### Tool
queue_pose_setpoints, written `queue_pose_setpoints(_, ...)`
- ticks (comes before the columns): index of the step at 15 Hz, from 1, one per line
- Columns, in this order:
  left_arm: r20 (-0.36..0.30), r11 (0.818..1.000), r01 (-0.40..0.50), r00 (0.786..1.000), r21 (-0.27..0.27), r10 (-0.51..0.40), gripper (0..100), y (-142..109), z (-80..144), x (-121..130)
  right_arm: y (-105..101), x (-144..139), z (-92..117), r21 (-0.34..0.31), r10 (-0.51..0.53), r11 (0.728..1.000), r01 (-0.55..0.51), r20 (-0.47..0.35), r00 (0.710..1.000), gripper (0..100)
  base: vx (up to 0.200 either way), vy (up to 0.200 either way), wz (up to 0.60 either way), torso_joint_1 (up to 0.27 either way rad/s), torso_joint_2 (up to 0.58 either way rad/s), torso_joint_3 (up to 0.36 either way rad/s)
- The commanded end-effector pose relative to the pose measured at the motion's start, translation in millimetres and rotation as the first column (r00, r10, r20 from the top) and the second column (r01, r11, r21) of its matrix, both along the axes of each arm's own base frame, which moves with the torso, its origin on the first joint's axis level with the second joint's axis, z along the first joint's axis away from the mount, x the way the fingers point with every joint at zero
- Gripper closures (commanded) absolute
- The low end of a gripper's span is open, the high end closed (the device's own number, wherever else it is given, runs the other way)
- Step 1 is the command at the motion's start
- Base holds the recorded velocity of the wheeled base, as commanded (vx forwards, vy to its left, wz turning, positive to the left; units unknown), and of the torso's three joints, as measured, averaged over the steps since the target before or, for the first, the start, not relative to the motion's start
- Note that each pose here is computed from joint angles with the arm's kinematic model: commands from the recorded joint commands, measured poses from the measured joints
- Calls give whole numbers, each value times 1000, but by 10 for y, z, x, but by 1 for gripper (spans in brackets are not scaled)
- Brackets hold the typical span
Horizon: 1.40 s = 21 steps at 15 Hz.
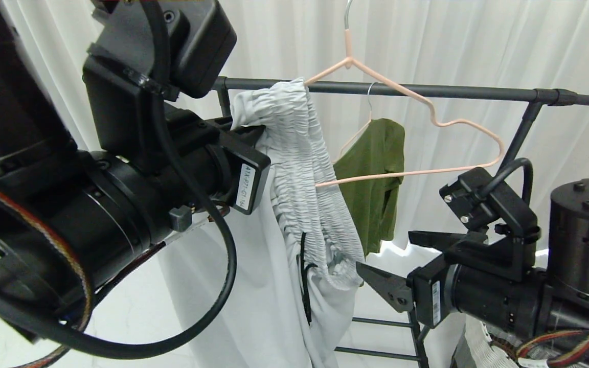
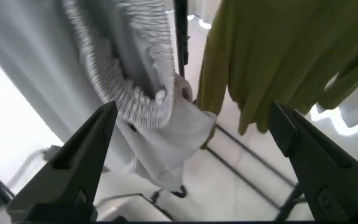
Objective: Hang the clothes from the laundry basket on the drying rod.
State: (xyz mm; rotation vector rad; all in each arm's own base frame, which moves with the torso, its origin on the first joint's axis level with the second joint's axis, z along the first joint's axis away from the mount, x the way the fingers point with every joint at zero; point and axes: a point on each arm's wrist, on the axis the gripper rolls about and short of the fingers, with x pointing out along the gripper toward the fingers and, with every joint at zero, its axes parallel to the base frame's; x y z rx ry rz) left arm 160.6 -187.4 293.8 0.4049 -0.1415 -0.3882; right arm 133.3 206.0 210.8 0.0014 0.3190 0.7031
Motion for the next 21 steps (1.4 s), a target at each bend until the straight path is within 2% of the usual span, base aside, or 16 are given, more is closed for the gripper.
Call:
queue_pose_setpoints(1, 6, 1000, 5, 1000, -8, -5, 100, -16, 30, -5, 117, 70, -116, -22, -15, 1000, 15, -40, 999, 0, 0, 0, 0, 0, 0, 0)
queue_pose_setpoints(4, 14, 1000, 16, 1000, -17, -16, 100, -34, 67, -20, 149, 131, -187, -27, -84, 996, 83, -54, 995, 0, 0, 0, 0, 0, 0, 0)
queue_pose_setpoints(7, 22, 999, 36, 999, -28, -36, 100, -65, 107, -59, 156, 139, -204, -32, -99, 995, 98, -52, 994, 0, 0, 0, 0, 0, 0, 0)
queue_pose_setpoints(8, 24, 999, 41, 999, -30, -40, 100, -72, 115, -68, 154, 138, -208, -34, -99, 995, 98, -53, 994, 100, 0, 0, 0, 0, 0, 0)
queue_pose_setpoints(14, 24, 999, 42, 999, -32, -42, 100, -74, 115, -71, 87, 156, -228, -43, -127, 991, 124, -54, 991, 100, 0, 0, 0, 0, 0, 0)
queue_pose_setpoints(17, 5, 1000, -11, 1000, 27, 11, 100, 29, -25, 4, -103, 350, -173, -33, -266, 964, 265, -27, 964, 100, 0, 0, 0, 0, 0, 0)
queue_pose_setpoints(21, 37, 993, -57, 998, 105, 54, 100, 159, -183, 25, -380, 516, -67, -1, -387, 922, 387, -4, 922, 100, 0, 0, 0, 0, 0, 0)
